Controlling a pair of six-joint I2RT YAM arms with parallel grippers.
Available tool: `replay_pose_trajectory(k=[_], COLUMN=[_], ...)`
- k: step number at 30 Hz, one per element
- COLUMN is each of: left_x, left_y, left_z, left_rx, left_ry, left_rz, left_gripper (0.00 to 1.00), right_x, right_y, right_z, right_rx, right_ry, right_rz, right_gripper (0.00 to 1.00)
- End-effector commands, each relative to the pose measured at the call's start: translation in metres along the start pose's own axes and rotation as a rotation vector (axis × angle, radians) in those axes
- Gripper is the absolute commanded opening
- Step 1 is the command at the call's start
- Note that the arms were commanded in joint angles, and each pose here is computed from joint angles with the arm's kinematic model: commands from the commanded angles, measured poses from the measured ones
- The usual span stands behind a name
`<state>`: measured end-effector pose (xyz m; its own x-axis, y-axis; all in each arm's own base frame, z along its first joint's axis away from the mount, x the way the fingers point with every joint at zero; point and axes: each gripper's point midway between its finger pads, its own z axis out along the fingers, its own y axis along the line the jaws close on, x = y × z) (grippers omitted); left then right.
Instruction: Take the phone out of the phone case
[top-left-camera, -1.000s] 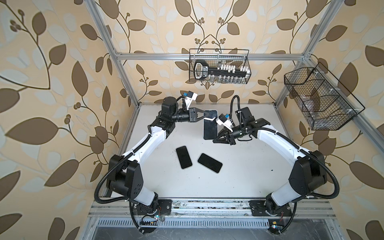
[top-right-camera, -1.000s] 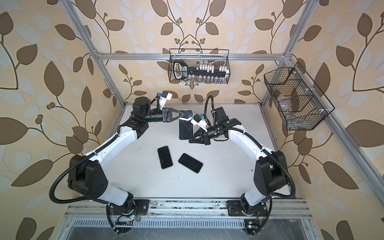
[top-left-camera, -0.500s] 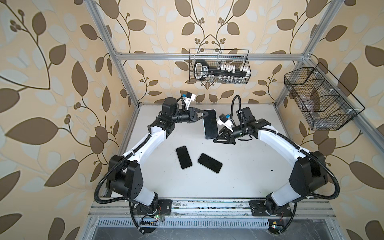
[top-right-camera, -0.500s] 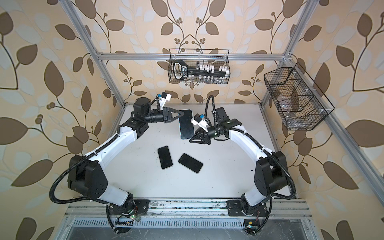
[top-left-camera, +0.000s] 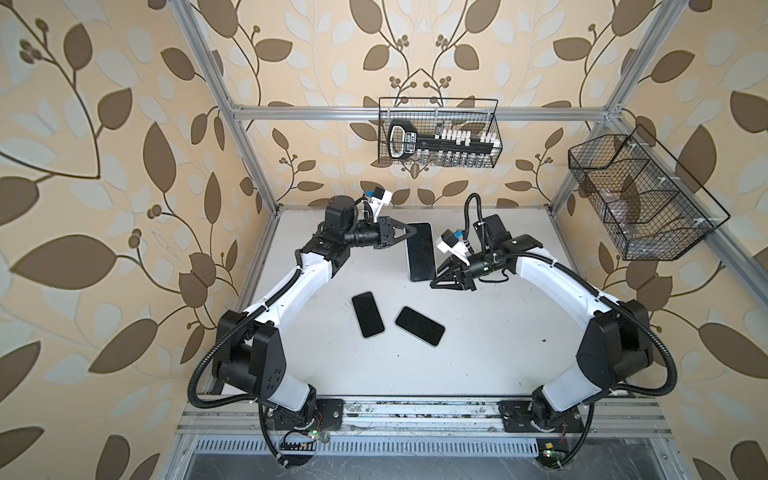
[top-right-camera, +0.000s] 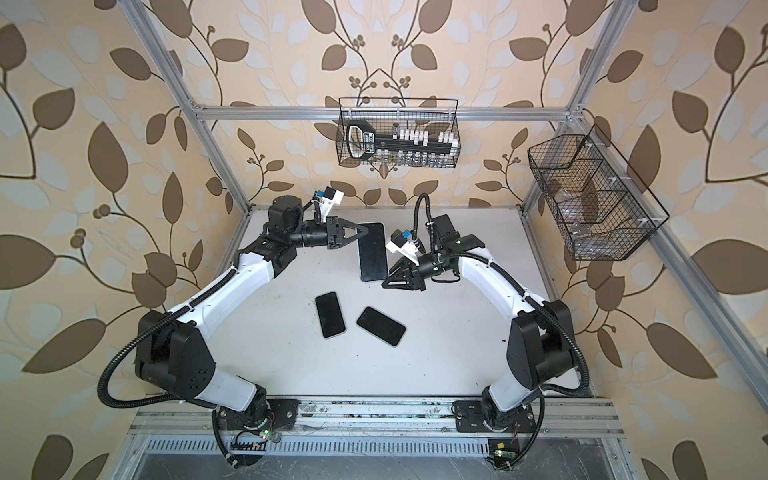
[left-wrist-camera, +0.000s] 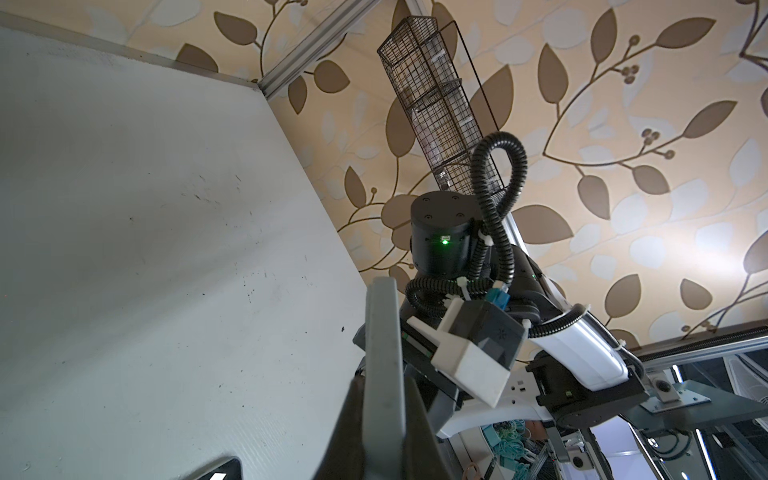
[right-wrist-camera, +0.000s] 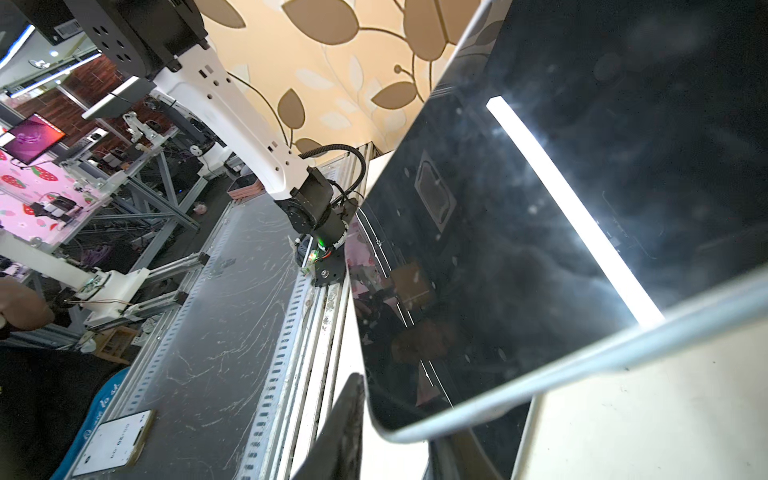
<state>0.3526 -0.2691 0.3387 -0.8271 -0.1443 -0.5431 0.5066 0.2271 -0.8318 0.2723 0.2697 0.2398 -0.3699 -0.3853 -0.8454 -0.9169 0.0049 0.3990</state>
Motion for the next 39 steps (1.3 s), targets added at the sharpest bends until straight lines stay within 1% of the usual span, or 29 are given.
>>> replay_pose_trajectory(k=[1, 5, 10, 18, 19, 22, 26, 31, 34, 38, 39], left_x=[-0.01, -0.01, -0.009, -0.006, -0.005, -0.002, 0.003, 0.004, 0.005, 0.007, 0.007], left_y=[-0.053, -0.053, -0.052, -0.05, -0.063, -0.066, -0.067, -0.067, -0.068, -0.068, -0.068], left_z=[-0.011, -0.011, -0.01, -0.009, -0.014, -0.014, -0.013, -0.013, -0.013, -0.011, -0.01], left_rx=[0.09, 0.092, 0.091, 0.096, 0.108, 0.112, 0.117, 0.114, 0.117, 0.12, 0.121], left_ry=[-0.023, -0.021, -0.021, -0.016, -0.026, -0.022, -0.013, -0.011, -0.008, -0.003, -0.003], left_rz=[0.143, 0.141, 0.141, 0.148, 0.177, 0.194, 0.212, 0.218, 0.221, 0.223, 0.221], left_gripper=[0.0, 0.0, 0.0, 0.0, 0.0, 0.0, 0.0, 0.0, 0.0, 0.0, 0.0], right_x=[-0.002, -0.003, -0.006, -0.01, -0.01, -0.013, -0.015, -0.015, -0.015, -0.016, -0.017], right_y=[0.009, 0.01, 0.012, 0.012, 0.012, 0.013, 0.012, 0.011, 0.011, 0.013, 0.013], right_z=[-0.001, -0.001, -0.002, -0.003, -0.003, -0.003, -0.004, -0.003, -0.003, -0.002, -0.002], right_rx=[-0.063, -0.07, -0.072, -0.071, -0.071, -0.075, -0.076, -0.075, -0.077, -0.082, -0.08], right_ry=[-0.005, -0.011, -0.018, -0.022, -0.023, -0.029, -0.034, -0.03, -0.031, -0.032, -0.031], right_rz=[-0.017, -0.018, -0.029, -0.029, -0.029, -0.034, -0.033, -0.029, -0.027, -0.029, -0.032], right_gripper=[0.23, 0.22, 0.26, 0.24, 0.24, 0.27, 0.28, 0.25, 0.21, 0.13, 0.12])
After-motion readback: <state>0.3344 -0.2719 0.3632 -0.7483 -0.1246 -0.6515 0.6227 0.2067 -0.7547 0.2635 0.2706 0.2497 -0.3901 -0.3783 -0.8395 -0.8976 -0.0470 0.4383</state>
